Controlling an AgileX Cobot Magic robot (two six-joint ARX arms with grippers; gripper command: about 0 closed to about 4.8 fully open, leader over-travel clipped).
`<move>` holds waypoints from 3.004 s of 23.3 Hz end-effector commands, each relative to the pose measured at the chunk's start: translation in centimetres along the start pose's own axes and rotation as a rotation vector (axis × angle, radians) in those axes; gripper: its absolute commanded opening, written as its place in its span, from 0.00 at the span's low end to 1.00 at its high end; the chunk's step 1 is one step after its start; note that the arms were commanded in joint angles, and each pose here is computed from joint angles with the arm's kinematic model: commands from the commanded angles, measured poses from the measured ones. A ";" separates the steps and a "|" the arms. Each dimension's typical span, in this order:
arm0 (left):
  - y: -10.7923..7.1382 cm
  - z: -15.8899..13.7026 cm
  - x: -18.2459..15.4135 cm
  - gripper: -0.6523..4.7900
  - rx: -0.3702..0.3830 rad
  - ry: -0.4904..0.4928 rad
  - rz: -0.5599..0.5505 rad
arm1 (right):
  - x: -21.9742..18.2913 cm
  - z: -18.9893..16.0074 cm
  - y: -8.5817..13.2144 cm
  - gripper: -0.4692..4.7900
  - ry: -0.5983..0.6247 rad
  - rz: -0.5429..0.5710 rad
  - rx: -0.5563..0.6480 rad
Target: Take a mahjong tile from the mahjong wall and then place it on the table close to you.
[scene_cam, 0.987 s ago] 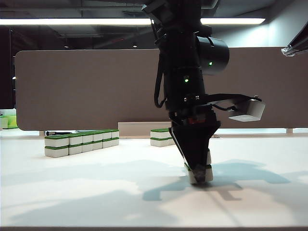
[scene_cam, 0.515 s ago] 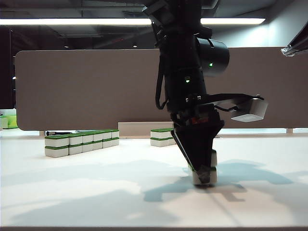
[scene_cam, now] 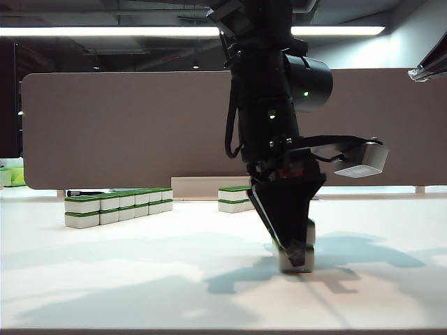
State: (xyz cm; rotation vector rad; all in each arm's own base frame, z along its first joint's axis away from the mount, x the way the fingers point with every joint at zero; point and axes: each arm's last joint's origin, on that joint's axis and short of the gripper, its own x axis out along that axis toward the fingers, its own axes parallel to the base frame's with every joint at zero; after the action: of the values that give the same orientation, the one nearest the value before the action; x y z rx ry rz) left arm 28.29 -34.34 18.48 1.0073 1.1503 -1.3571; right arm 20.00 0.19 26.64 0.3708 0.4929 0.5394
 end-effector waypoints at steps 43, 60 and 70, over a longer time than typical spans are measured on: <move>9.4 -18.4 -13.5 0.85 -0.780 0.042 0.391 | -0.1 0.3 0.2 0.09 -0.014 0.007 -0.016; 12.9 -23.8 -14.5 0.84 -0.901 -0.138 0.456 | 0.6 -0.3 1.5 0.09 0.059 0.142 -0.021; 14.0 -24.3 -11.9 0.84 -0.922 -0.078 0.387 | 2.1 -1.5 4.9 0.09 0.167 0.363 -0.080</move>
State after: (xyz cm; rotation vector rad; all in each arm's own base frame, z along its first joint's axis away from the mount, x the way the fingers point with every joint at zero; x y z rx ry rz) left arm 42.82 -8.27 24.27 0.4562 1.2351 -0.4391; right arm 18.91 5.39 26.55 0.3500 0.5810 0.9221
